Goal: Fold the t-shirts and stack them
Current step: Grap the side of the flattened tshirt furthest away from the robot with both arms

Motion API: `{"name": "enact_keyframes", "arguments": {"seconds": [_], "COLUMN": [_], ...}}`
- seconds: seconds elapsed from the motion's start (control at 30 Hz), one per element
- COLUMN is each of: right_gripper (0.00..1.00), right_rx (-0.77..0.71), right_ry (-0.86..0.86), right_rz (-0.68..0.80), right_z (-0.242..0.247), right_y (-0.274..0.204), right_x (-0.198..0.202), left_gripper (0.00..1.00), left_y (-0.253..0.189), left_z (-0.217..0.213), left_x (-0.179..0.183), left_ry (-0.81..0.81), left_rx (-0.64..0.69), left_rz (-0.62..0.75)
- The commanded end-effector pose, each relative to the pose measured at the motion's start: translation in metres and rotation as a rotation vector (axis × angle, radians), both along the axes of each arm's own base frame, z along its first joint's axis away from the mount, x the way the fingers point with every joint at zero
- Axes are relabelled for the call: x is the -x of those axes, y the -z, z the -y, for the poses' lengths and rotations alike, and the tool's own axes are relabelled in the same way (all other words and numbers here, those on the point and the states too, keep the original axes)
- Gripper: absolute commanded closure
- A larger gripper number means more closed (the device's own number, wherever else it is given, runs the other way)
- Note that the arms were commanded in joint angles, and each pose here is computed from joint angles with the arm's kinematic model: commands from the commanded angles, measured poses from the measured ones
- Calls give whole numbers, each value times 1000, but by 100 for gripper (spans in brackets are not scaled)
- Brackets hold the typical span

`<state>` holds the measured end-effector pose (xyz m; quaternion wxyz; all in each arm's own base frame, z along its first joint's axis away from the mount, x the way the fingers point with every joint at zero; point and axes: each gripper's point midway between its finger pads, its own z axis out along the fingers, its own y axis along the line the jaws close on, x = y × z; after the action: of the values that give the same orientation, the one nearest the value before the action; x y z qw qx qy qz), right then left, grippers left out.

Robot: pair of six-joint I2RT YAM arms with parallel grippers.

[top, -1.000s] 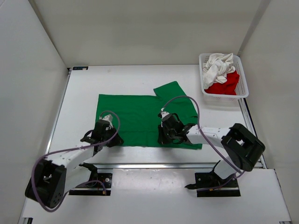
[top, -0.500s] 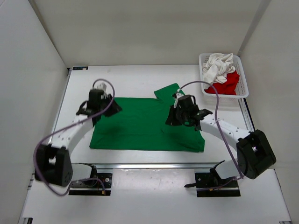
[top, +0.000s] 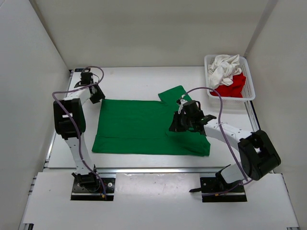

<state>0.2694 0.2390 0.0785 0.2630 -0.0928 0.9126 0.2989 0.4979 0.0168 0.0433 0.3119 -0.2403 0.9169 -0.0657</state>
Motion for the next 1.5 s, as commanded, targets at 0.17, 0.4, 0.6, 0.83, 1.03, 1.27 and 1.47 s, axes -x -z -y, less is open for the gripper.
{"name": "enact_keyframes", "arguments": {"seconds": [0.17,0.4,0.6,0.83,1.03,1.27,1.47], "right_gripper": [100,100,100,97,88,68,66], "right_rx": [-54,-57,-90,-109,-116,49,234], "right_ry": [-64,-72,-55,-13,115,345,417], "right_rz": [-4,3,30,100,147,195,111], "right_z": [-20,-25,-28,-27,-2,64,96], "right_y": [4,3,-14,-41,-48,-28,13], "right_x": [10,7,-5,-33,-86,-199,-264], "left_gripper": [49,56,54,68,70,99,100], "left_y": [-5,5,10,17,16,2,-20], "left_z": [-11,-7,-8,-2,0,6,18], "left_x": [-19,-18,-19,-24,-26,-23,-18], "left_ry": [6,17,15,24,28,17,17], "left_rx": [-67,-92,-107,-90,-79,-45,-10], "left_rz": [-3,-34,-41,-61,-49,-2,66]}}
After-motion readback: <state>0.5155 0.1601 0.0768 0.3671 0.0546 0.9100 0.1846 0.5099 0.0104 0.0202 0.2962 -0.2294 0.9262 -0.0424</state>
